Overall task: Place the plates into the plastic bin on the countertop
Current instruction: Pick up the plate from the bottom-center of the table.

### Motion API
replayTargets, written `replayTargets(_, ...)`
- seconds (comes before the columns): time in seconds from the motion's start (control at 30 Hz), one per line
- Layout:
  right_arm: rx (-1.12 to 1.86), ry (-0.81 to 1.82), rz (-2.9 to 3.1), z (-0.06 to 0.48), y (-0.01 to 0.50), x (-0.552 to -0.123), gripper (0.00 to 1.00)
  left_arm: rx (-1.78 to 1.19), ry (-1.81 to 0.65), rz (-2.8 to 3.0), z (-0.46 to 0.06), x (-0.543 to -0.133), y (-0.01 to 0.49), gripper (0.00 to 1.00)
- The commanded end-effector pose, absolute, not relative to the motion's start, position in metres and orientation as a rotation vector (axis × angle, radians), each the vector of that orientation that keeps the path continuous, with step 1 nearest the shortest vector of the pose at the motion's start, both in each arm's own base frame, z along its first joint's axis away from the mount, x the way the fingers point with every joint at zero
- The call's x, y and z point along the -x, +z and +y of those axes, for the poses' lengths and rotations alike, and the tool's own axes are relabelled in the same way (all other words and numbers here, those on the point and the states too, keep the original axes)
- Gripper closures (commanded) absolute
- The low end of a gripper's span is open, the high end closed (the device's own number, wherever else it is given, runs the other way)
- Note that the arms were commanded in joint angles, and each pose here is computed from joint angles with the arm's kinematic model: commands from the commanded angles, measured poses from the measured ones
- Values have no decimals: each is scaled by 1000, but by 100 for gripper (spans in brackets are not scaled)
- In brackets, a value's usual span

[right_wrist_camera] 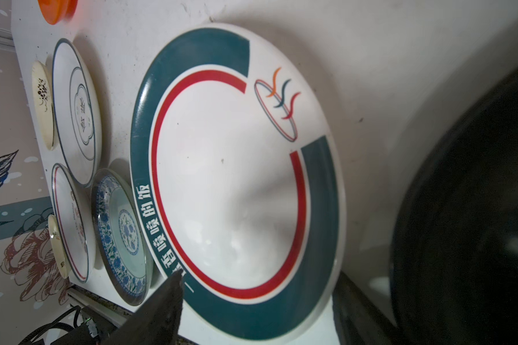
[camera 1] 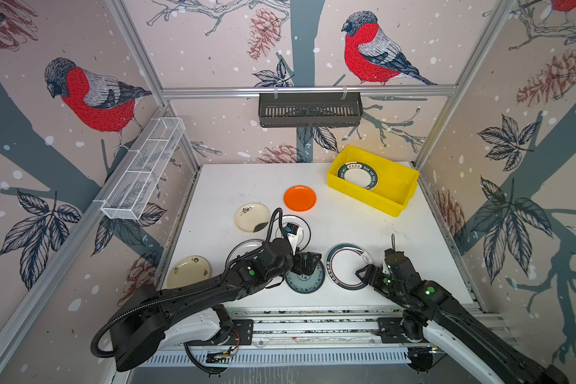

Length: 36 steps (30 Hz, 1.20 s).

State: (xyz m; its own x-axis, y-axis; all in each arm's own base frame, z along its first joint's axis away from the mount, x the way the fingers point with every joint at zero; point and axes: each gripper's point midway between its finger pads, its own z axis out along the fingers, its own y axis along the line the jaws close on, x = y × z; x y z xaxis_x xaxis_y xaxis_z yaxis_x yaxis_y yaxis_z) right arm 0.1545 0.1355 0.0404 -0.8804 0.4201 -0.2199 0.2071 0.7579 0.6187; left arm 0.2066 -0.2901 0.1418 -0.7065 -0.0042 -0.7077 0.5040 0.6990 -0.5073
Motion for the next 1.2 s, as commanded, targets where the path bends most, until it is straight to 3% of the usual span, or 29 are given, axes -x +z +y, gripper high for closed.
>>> replayTargets(0.0,-502,926,2560,144,47,-162,28,-360,-935,2168,-293,-212,151,2)
replayTargets(0.3,-599,940,2506,143,48,-170,44,-370,-910,2178,-293,-213,148,2)
replayTargets(0.67,-690,946,2448,141,44,-179,56,-385,-878,2184,-293,-216,141,2)
replayTargets(1.07,-791,1005,2359,141,34,-185,60,-429,-908,2197,-306,-216,131,2)
replayTargets(1.17,-802,996,2350,139,34,-186,68,-432,-906,2203,-306,-216,130,2)
